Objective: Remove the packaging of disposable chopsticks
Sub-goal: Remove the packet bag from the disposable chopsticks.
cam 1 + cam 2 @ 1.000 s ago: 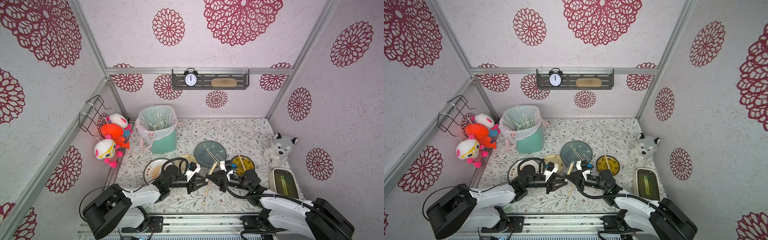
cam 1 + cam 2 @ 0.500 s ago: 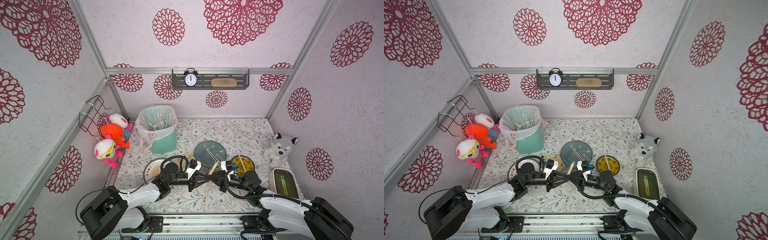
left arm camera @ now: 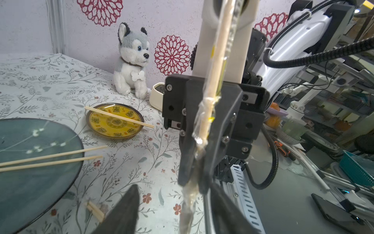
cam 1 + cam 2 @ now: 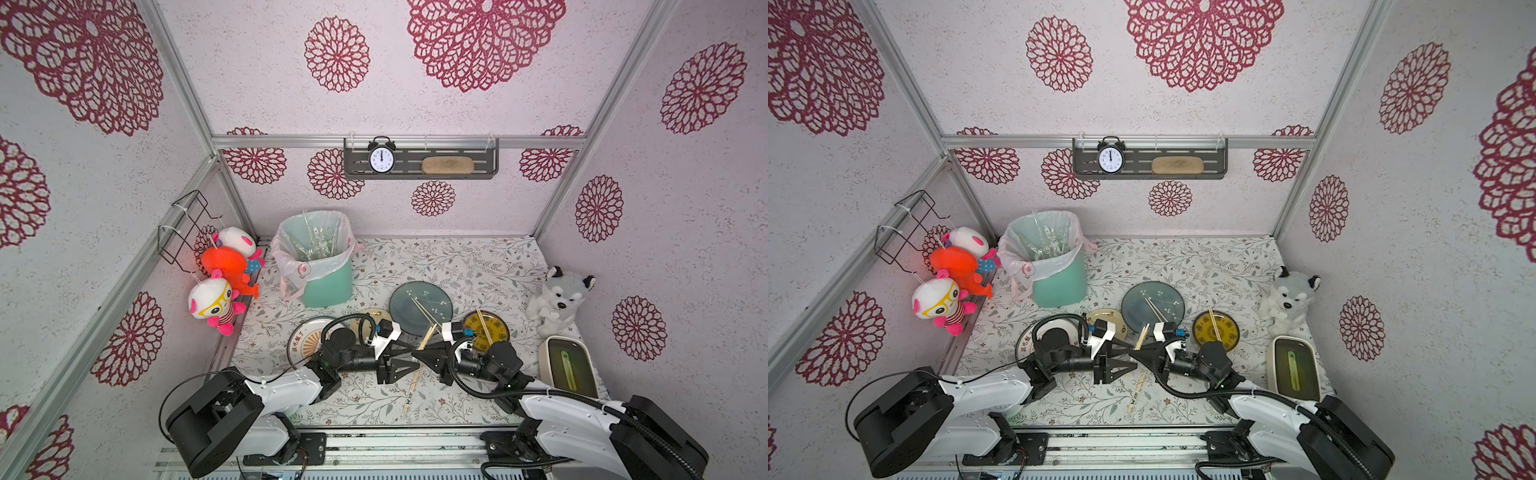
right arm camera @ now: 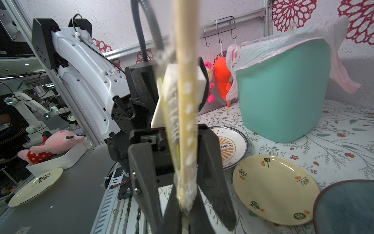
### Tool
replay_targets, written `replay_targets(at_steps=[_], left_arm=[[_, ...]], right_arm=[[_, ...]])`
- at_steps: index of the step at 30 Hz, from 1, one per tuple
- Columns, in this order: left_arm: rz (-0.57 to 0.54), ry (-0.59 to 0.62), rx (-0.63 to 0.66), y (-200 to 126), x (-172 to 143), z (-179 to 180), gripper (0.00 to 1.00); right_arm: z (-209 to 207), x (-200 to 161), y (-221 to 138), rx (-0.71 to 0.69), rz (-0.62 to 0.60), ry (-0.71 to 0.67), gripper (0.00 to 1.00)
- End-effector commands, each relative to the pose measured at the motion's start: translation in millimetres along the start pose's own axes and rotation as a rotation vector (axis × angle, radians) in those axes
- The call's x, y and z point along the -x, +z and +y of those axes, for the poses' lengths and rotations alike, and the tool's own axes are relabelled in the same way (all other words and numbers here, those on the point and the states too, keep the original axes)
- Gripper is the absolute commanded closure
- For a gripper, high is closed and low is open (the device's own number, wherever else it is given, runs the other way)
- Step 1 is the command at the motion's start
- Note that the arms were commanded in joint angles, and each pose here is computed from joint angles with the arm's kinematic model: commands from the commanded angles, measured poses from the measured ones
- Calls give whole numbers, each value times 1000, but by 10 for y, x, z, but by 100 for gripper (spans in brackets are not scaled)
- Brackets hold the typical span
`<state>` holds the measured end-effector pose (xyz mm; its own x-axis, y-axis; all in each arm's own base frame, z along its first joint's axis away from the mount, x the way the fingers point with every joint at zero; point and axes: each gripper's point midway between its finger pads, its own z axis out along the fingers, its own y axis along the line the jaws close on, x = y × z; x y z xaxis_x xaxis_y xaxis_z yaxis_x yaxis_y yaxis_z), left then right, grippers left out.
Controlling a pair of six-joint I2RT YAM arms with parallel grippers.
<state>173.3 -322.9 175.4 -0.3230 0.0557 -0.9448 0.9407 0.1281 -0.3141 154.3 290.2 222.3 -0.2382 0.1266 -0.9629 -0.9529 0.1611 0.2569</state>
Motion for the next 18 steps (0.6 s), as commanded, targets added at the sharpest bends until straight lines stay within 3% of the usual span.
replay_targets(at_steps=[1,8,9,12,17,18], left_arm=[[1,2,18,-39,-79,5,25],[48,-3,88,-124,-247,88,27],[48,0,79,-121,-243,72,30],[45,-5,51,-91,-221,42,57],[27,-6,28,-41,-168,33,63],[29,-8,27,-32,-170,39,68]], right_arm=[[58,193,-14,4,-61,-38,100],[89,310,-32,-1,-82,-57,100],[89,313,-32,-2,-82,-59,100],[85,288,-23,2,-74,-54,100],[89,246,-24,9,-68,-42,100],[87,248,-32,7,-72,-42,100]])
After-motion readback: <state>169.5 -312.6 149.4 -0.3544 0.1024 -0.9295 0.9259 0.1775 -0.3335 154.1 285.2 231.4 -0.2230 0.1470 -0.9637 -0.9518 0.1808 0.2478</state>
